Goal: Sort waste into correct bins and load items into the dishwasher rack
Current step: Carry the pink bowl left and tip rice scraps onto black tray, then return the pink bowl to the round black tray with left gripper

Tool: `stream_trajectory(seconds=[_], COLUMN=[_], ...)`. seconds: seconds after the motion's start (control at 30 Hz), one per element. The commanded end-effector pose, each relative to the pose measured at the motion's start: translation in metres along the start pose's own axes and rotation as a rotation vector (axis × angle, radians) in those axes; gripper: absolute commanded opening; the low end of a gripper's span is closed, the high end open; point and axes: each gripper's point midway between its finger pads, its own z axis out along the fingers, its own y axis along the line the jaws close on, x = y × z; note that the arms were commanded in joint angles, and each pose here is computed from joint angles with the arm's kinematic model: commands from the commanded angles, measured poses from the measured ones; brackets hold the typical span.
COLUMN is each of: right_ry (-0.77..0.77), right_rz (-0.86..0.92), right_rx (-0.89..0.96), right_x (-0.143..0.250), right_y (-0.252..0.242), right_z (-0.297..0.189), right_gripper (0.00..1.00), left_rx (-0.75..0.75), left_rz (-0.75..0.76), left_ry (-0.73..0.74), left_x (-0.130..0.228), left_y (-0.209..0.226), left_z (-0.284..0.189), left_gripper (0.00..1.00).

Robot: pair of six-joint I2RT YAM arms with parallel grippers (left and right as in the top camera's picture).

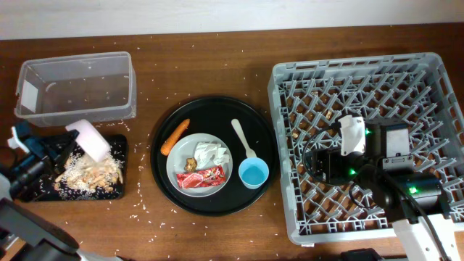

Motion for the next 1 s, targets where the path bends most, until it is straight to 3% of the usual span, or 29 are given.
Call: stream_trajectory(seconds=[0.0, 0.03, 0.13, 0.2, 0.27, 0.57, 0.77, 0.97], right_ry=[-0.016, -0.017, -0.016, -0.016, -0.016, -0.017, -0.049, -0.049], right_rz=[0.002, 0.002, 0.002, 0.002, 0.002, 0.002, -0.007, -0.008], right_rx=[-0.012, -0.012, -0.012, -0.012, -0.012, -0.012, -0.013, -0.013], right_x=[-0.005, -0.005, -0.005, -0.005, -0.005, -0.005, -0.013, -0.013], right_y=[0.003, 0.003, 0.003, 0.003, 0.003, 0.003, 0.003, 0.003], right_z=[-0.005, -0.005, -0.005, -0.005, -0.005, -0.005, -0.005, -0.005], right_gripper=[0.91, 0.9, 0.9, 0.9, 0.9, 0.91, 0.91, 0.91], left_rx=[0.107, 0.087, 0.208, 0.162, 0.222, 0.224, 0.122, -0.228], left_rz=[-0.053, -0.057, -0.173, -0.139, -0.192, -0.16, 0.114, 0.616], left_ry=[-0.039, -0.047, -0.035, -0.035, -0.037, -0.038, 0.118, 0.411], left_x=[-0.001, -0.002, 0.009, 0.009, 0.011, 0.009, 0.03, 0.095], left_y=[-0.013, -0.009, -0.029, -0.021, -0.032, -0.033, -0.083, -0.109], left_z=[-0.013, -0.016, -0.018, -0.017, -0.019, -0.018, 0.025, 0.14], left_gripper=[0.0, 0.01, 0.01, 0.0, 0.0, 0.0, 0.01, 0.01])
